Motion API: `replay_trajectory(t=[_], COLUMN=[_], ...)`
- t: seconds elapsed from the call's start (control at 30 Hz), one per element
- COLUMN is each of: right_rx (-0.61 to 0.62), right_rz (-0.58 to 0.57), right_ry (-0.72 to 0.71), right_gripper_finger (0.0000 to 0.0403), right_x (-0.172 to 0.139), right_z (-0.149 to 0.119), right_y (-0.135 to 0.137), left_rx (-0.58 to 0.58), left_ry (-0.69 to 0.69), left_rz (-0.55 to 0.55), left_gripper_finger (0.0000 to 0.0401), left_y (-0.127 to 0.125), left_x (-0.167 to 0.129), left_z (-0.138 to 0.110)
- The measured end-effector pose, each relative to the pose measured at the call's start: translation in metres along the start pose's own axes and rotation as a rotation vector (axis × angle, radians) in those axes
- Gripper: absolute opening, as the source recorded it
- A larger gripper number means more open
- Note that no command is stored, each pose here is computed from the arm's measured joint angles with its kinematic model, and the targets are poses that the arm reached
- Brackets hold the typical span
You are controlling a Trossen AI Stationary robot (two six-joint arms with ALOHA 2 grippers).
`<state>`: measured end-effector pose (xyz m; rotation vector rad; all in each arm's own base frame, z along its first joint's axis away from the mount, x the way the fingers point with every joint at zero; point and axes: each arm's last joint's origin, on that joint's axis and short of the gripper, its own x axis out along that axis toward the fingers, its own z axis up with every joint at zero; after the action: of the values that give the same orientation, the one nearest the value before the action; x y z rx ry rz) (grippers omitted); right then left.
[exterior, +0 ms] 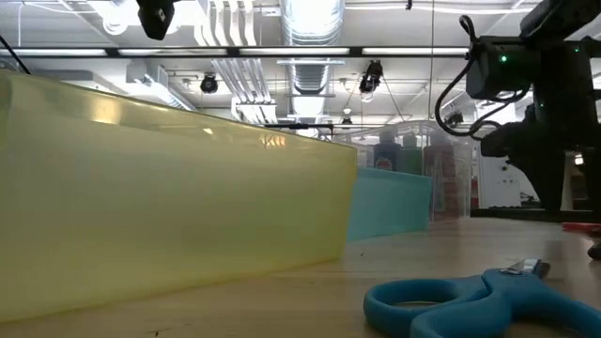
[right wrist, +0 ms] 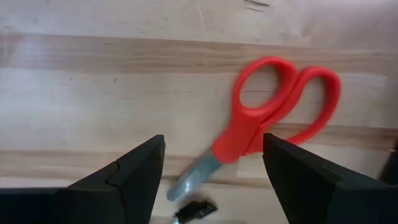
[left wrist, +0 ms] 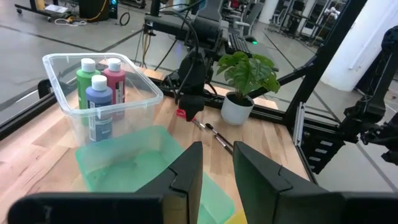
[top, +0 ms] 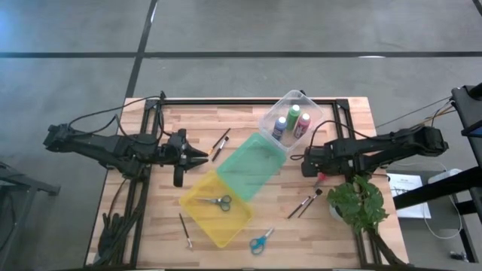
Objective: Pick & Place Paint Supplies
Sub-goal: Put the orange scissors into the yellow bin
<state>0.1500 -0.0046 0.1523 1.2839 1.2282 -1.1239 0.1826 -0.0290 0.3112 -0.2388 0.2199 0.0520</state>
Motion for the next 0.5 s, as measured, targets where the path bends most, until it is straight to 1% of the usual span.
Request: replay_trajectory(t=[0.17, 0.3, 0.37, 0.5], right_rx=[0.040, 0.042, 0.035, 0.036], right_rz=[-0.002, 0.011, 0.051, 0.178], right_ry=[0.000, -0.001, -0.001, -0.001], right_gripper_finger=[0.0262, 0.0262, 0.0262, 0.0262], right_x=[0.008, 0.009, 0.009, 0.007], right_z=[0.000, 0.001, 0.001, 0.001], right_y=[-0.004, -0.003, 0.001, 0.013], left_rx=[-0.013, -0.028, -0.029, -0.029], left_ry=[0.000, 0.000, 0.000, 0.000], left_rz=[0.000, 0.000, 0.000, 0.000], left_gripper_finger=[0.0098, 0.0098, 0.0098, 0.0098], left_y=[0.000, 0.000, 0.000, 0.000], left_x=[0.000, 0.000, 0.000, 0.000], left_z=[0.000, 0.000, 0.000, 0.000])
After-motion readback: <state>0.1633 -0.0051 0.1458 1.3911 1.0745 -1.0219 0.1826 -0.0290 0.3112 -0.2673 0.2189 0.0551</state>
